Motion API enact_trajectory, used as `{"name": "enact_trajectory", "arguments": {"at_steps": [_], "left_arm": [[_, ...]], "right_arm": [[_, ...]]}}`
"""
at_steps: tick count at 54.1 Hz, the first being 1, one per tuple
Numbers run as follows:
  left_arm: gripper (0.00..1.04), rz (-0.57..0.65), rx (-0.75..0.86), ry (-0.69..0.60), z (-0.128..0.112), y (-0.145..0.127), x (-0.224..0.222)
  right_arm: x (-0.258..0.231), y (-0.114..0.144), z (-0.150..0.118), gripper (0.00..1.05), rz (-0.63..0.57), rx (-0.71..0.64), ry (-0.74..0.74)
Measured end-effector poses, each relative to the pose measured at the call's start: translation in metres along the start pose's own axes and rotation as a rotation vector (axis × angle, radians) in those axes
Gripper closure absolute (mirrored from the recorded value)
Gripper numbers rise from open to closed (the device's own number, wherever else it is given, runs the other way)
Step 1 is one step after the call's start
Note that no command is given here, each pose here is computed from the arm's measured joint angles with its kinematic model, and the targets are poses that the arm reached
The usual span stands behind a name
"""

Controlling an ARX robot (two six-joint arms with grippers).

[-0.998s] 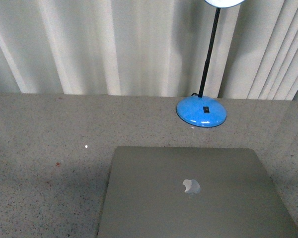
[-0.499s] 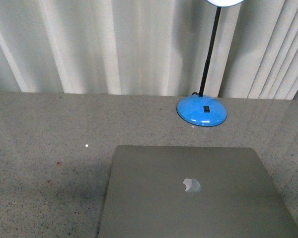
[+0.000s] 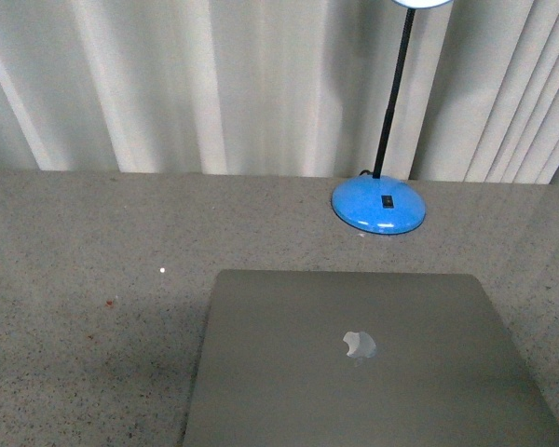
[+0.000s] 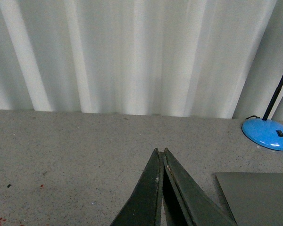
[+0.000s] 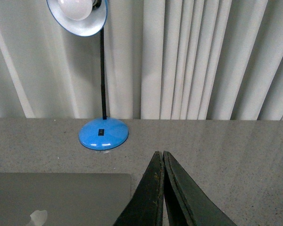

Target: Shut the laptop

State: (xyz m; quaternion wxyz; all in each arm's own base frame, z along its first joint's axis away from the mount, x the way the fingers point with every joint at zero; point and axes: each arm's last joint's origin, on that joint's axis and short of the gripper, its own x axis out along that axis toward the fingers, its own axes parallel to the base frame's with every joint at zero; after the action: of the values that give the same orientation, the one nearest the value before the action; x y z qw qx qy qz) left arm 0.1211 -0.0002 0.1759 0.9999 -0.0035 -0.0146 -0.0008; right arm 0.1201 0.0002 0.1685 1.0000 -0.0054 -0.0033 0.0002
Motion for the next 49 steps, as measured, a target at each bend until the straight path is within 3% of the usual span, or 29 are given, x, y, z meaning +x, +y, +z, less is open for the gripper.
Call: {"name": "enact_trajectory", "arguments": {"at_steps": [46, 49], "left_arm": [[1.01, 0.000, 0.000, 0.001, -0.002, 0.000, -0.025], [0.96, 0.000, 0.000, 0.004, -0.002, 0.000, -0.025]], "right_arm": [[-0.022, 0.000, -0.003, 1.02, 0.003, 0.000, 0.003], [-0.022, 0.000, -0.003, 1.00, 0.003, 0.000, 0.004]]}}
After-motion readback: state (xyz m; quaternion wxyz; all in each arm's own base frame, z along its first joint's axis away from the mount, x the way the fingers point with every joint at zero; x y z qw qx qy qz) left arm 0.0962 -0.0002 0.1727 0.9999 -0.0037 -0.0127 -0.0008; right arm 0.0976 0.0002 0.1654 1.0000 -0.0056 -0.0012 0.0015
